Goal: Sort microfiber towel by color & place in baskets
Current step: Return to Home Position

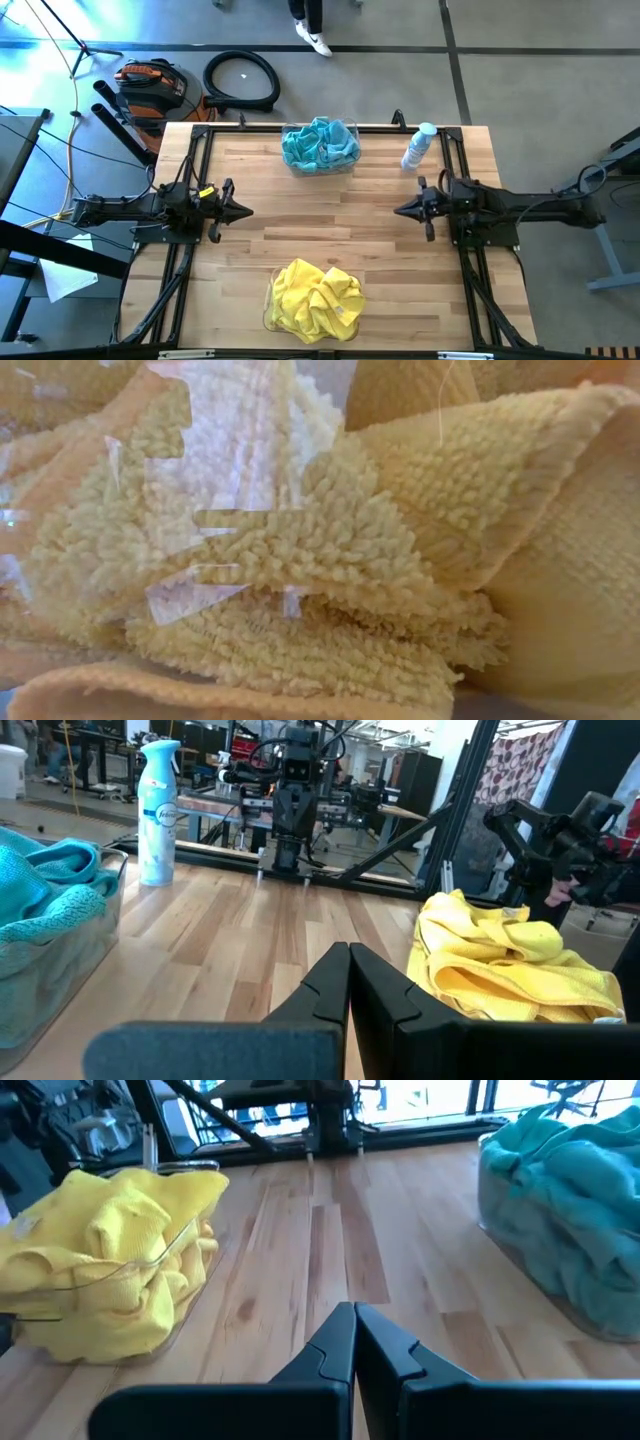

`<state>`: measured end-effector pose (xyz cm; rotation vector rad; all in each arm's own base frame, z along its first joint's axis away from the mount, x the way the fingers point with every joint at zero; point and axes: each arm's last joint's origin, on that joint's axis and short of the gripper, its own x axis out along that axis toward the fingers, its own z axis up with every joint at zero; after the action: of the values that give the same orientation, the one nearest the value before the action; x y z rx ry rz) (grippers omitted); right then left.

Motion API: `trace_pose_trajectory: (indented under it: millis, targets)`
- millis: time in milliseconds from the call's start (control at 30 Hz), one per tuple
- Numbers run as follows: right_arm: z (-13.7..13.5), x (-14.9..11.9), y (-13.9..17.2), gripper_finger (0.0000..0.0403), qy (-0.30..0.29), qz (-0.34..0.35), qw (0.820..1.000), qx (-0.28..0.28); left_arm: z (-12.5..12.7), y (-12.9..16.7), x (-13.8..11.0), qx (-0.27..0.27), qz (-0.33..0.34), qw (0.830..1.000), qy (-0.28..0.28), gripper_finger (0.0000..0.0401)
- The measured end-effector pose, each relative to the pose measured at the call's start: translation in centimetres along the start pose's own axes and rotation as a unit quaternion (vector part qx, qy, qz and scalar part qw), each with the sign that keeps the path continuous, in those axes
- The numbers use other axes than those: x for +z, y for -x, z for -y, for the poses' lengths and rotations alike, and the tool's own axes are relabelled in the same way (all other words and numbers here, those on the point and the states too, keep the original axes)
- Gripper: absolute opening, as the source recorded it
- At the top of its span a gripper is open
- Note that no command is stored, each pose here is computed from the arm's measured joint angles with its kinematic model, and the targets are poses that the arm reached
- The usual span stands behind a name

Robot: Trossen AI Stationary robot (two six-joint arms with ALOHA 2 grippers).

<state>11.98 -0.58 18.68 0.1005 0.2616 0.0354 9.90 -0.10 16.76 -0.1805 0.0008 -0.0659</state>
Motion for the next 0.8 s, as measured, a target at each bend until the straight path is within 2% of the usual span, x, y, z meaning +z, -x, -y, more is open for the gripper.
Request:
trace_pose_trajectory:
  millis: [333, 600, 800]
  targets:
    - [-0.1, 0.1, 1.1, 0.0000, 0.007, 0.024, 1.000, -0.014, 0.0, 0.0, 0.0, 0.000, 0.000, 1.000, 0.000, 0.0000]
    - [0.1, -1.6, 0.8, 0.0000, -0.017, 0.101, 0.995, 0.002, 0.0, 0.0, 0.0, 0.000, 0.000, 1.000, 0.000, 0.0000]
    - [0.1, -1.9, 1.1, 0.0000, -0.019, 0.100, 0.995, -0.005, 0.0, 0.0, 0.0, 0.000, 0.000, 1.000, 0.000, 0.0000]
